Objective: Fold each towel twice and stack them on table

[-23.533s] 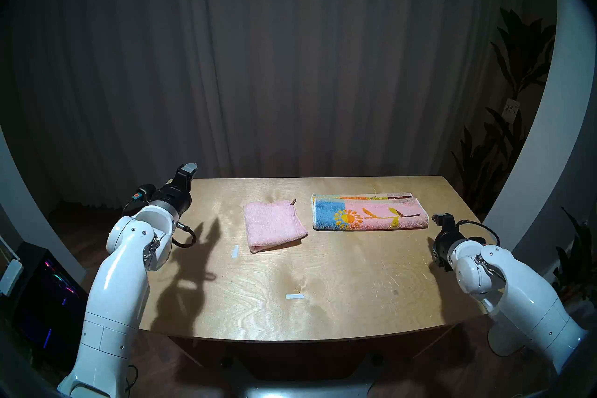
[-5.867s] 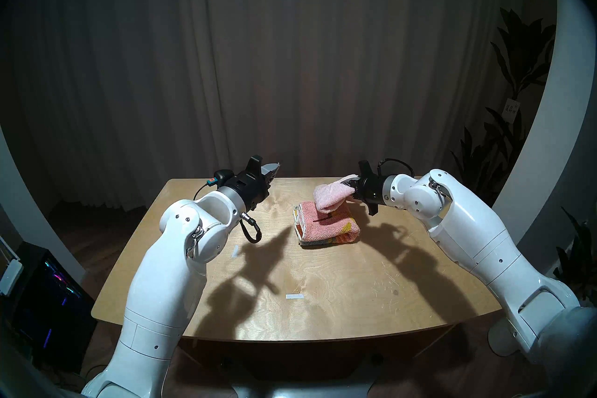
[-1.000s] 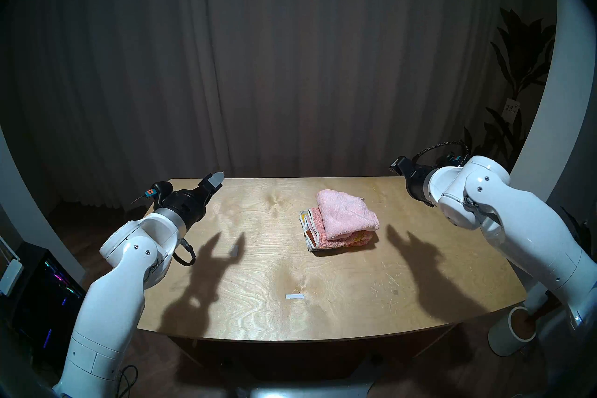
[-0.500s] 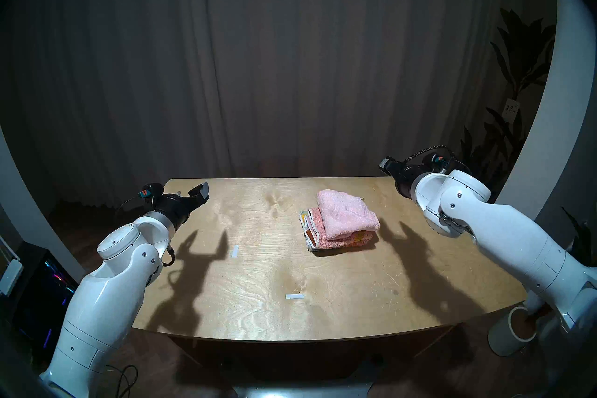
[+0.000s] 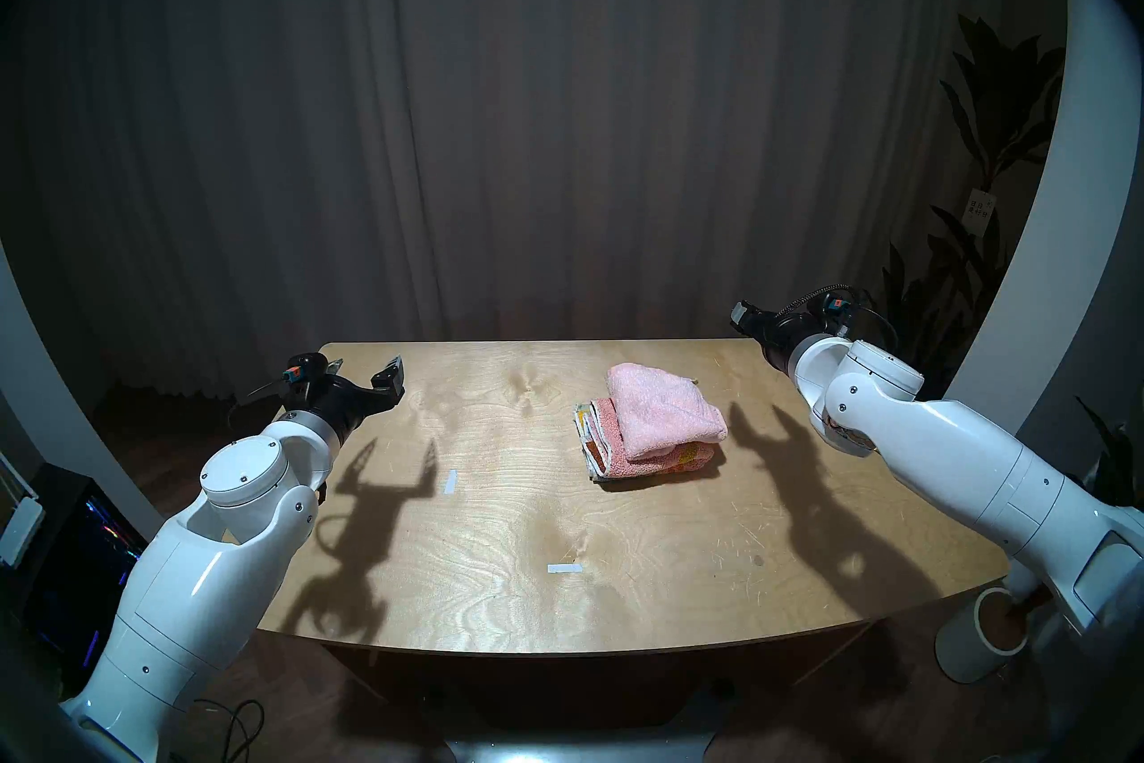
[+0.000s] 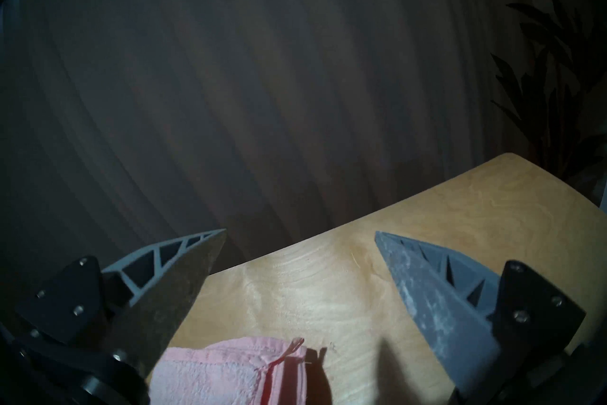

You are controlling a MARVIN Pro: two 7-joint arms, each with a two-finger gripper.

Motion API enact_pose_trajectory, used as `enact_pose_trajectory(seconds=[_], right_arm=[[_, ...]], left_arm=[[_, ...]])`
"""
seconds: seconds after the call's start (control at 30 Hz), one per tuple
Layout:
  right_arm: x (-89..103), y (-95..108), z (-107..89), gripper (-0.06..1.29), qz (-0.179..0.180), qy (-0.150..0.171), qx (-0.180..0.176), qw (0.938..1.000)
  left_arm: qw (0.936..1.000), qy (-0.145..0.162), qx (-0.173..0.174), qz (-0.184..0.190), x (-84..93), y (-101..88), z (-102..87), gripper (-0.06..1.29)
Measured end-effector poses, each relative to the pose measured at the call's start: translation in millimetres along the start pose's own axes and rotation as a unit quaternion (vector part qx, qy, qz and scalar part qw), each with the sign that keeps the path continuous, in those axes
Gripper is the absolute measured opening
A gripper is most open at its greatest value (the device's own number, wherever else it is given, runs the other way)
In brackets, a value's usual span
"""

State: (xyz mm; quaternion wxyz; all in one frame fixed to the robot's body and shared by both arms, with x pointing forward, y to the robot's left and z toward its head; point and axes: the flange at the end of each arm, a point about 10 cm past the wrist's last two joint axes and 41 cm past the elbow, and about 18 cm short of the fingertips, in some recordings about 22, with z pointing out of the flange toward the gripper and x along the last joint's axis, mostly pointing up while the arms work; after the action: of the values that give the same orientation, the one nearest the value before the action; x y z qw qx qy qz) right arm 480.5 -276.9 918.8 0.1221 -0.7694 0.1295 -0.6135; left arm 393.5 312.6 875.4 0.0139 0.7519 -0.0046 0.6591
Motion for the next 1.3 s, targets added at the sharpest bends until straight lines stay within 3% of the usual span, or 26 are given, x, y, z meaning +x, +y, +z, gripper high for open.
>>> enact_pose_trajectory(seconds=[0.27,0.5,0.77,1.03,1.17,1.3], right_arm=[[-5.0,-3,11.4,1.18,-0.051,0.02,0.051,0.9972],[-15.5,-8,16.6,1.18,-0.098,0.029,0.1,0.9897],[-14.3,-4,22.0,1.18,-0.132,0.052,0.159,0.9771],[-5.1,3,20.7,1.18,-0.123,0.062,0.197,0.9707],[-4.0,11,17.1,1.18,-0.073,0.058,0.187,0.9778],[-9.7,17,13.8,1.18,-0.041,0.049,0.166,0.984]], left_arm=[[0.9982,0.015,0.018,0.056,-9.9,-4.6,5.4,1.25],[0.9943,0.033,0.034,0.095,-19.3,-9.5,10.2,1.25],[0.9865,0.078,0.055,0.133,-25.5,-15.2,17.9,1.25],[0.9818,0.117,0.064,0.136,-27.2,-17.6,24.3,1.25],[0.9809,0.144,0.049,0.122,-22.1,-17.9,25.2,1.25],[0.9827,0.149,0.03,0.105,-18.9,-17.6,24.8,1.25]])
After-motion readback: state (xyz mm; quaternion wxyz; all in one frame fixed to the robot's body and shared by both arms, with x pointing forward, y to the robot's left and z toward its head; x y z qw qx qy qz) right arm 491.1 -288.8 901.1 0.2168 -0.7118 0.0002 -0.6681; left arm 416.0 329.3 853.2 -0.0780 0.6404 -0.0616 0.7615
